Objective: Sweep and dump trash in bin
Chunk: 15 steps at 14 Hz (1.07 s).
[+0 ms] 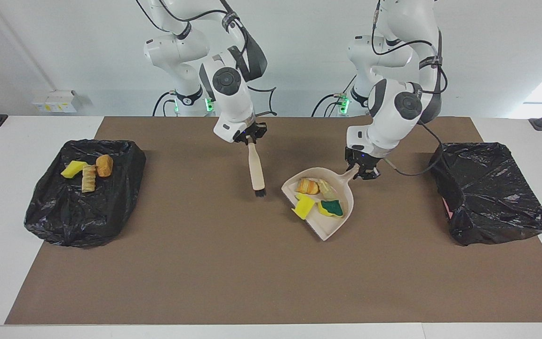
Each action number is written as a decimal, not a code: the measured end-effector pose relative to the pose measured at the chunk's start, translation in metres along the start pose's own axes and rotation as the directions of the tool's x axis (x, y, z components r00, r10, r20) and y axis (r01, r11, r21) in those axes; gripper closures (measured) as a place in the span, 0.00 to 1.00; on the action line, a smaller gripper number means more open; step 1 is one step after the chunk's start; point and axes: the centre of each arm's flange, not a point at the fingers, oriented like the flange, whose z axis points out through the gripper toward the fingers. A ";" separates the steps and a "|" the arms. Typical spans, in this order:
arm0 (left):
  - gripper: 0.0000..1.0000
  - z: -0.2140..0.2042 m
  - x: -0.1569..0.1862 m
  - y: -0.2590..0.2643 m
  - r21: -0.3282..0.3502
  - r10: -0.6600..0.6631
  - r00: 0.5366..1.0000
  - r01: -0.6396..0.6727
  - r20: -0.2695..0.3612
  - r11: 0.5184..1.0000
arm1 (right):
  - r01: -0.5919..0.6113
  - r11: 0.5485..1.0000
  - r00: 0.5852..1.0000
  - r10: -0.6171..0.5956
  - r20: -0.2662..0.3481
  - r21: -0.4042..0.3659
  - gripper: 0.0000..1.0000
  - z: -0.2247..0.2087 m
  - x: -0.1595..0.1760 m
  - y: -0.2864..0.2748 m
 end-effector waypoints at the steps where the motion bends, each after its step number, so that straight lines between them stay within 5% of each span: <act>1: 0.69 -0.016 -0.008 -0.014 0.014 -0.033 0.999 0.033 -0.030 0.999 | -0.018 1.000 1.000 0.017 -0.012 -0.005 0.74 0.007 -0.011 -0.011; 6: 0.69 -0.081 -0.058 -0.073 0.065 -0.177 0.974 0.188 -0.139 0.980 | -0.068 0.997 0.997 0.068 -0.031 -0.031 0.74 0.042 -0.060 -0.074; 13: 0.69 -0.165 -0.195 -0.161 0.041 -0.409 0.898 0.420 -0.160 0.907 | -0.064 0.996 0.998 0.065 0.008 -0.063 0.74 0.074 -0.066 -0.087; 15: 0.69 -0.183 -0.238 -0.181 0.045 -0.402 0.902 0.413 -0.159 0.910 | -0.061 0.996 0.998 0.063 0.017 -0.066 0.59 0.069 -0.066 -0.089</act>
